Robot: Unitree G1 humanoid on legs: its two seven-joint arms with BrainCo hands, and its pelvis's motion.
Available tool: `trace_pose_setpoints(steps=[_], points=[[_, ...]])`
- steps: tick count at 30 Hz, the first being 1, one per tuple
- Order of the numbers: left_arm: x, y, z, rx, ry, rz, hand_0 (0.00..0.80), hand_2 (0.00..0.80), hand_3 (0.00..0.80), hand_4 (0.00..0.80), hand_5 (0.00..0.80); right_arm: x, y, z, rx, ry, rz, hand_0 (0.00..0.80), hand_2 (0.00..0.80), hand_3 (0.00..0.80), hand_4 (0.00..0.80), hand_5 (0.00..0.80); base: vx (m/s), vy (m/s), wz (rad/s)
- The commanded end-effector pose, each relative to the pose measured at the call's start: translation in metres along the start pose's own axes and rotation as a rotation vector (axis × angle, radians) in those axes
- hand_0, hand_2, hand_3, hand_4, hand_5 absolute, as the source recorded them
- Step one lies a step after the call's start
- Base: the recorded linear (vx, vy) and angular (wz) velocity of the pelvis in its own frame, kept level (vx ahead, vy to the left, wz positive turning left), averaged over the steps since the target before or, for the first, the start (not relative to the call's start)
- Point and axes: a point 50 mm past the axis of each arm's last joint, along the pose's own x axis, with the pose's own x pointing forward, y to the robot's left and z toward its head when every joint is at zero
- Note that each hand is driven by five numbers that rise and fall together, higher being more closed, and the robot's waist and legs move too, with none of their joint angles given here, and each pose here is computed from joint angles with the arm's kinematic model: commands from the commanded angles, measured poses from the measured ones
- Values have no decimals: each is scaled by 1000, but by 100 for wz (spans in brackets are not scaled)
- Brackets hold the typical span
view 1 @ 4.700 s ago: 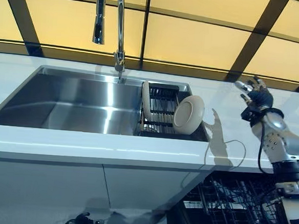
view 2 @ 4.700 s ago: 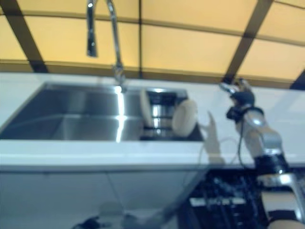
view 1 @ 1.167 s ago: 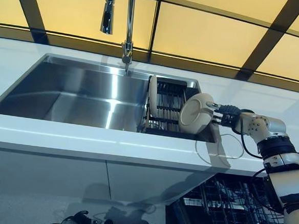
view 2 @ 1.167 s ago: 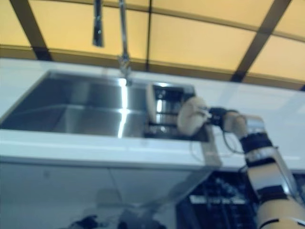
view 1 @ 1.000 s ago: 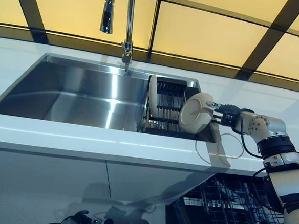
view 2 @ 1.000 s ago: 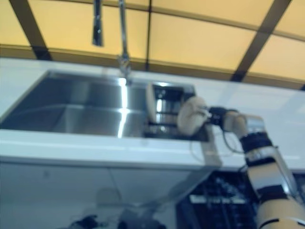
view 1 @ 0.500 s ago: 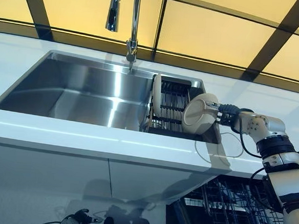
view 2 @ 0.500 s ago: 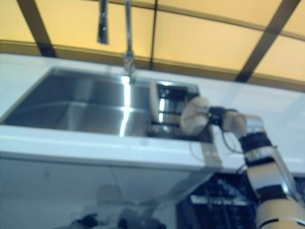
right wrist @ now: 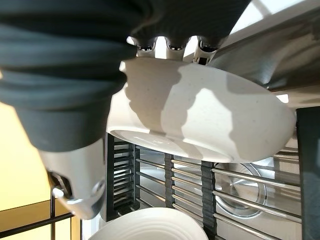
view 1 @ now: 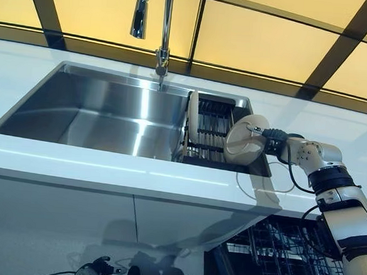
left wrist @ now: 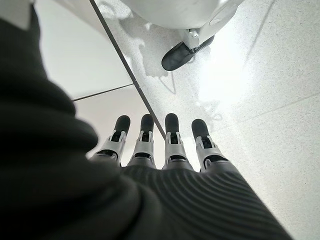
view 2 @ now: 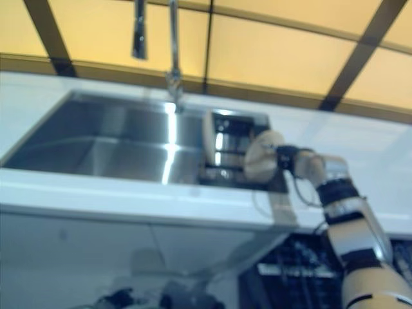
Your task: Take plates into dishwasher
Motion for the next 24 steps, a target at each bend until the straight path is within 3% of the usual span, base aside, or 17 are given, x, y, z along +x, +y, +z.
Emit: trace_pose_setpoints(steps=[1,7,9,10,11,12,13,18,19,24], points=[[3,11,29,60,-65,23,0,0,0,0,0,-16,10,51,-25,-157,-12,0,0,0,0,0,0,0,0],[3,11,31,59,-70,24,0,0,0,0,0,-14,8,49,-33,-152,-46,0,0,0,0,0,0,0,0],[3,10,32,57,-73,23,0,0,0,0,0,-14,8,49,-38,-153,-55,104,104,104,104,104,0,0,0],[3,10,33,56,-76,23,0,0,0,0,0,-15,7,50,-42,-153,-64,260,260,260,260,260,0,0,0],[3,10,33,55,-78,23,0,0,0,0,0,-15,6,51,-46,-152,-69,292,292,292,292,292,0,0,0],[3,10,33,55,-79,22,0,0,0,0,0,-15,5,51,-47,-151,-71,402,402,402,402,402,0,0,0],[3,10,34,55,-81,22,0,0,0,0,0,-15,5,52,-51,-150,-76,436,436,436,436,436,0,0,0],[3,10,35,57,-84,19,0,0,0,0,0,-15,3,53,-58,-156,-97,765,765,765,765,765,0,0,0],[3,9,34,56,-85,18,0,0,0,0,0,-15,3,53,-60,-157,-101,800,800,800,800,800,0,0,0],[3,9,36,55,-89,18,0,0,0,0,0,-16,-1,57,-75,-180,-121,800,800,800,800,800,0,0,0]])
